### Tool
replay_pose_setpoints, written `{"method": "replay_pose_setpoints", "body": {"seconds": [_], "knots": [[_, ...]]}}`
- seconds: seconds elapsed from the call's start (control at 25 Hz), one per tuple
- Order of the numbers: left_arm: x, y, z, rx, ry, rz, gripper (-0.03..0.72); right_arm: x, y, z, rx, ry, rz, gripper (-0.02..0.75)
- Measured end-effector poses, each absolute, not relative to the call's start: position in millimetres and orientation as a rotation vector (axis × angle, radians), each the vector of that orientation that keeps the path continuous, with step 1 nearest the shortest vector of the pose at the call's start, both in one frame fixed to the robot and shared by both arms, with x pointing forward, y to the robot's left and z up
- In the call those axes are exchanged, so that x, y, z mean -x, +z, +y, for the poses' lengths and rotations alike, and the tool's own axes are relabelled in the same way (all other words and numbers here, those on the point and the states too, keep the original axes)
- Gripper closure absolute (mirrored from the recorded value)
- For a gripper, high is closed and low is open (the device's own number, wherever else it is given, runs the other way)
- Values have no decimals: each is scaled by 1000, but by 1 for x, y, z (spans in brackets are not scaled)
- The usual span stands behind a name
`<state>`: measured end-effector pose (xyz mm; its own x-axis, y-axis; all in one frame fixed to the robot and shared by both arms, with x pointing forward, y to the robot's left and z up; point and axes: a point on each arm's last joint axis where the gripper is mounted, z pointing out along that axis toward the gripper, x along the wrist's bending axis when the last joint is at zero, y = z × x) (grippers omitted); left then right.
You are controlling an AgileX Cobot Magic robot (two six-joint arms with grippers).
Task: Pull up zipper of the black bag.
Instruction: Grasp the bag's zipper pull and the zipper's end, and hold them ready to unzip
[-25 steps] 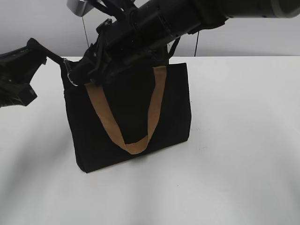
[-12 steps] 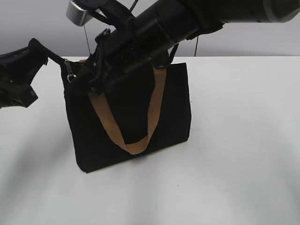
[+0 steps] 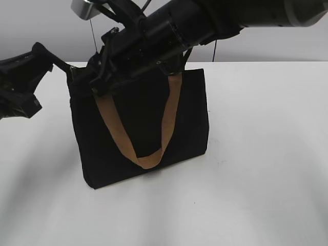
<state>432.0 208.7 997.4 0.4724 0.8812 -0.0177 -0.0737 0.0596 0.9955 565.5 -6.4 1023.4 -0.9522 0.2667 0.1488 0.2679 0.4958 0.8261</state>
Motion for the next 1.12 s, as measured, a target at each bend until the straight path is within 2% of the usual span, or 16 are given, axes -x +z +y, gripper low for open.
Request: {"method": "replay_pose_setpoints", "body": {"seconds": [0.2, 0.4, 0.76, 1.12], "knots": [[-432, 997, 209, -1314, 855, 803, 638, -566, 1023, -7, 491, -1503, -2721, 552], [-432, 997, 209, -1317, 854, 806, 637, -567, 1023, -7, 493, -1501, -2730, 734], [-433, 993, 210, -1357, 845, 841, 637, -564, 1029, -12, 521, -1441, -2771, 738], [-439, 977, 225, -1461, 843, 1021, 647, -559, 1053, -23, 539, -1454, -2802, 738]]}}
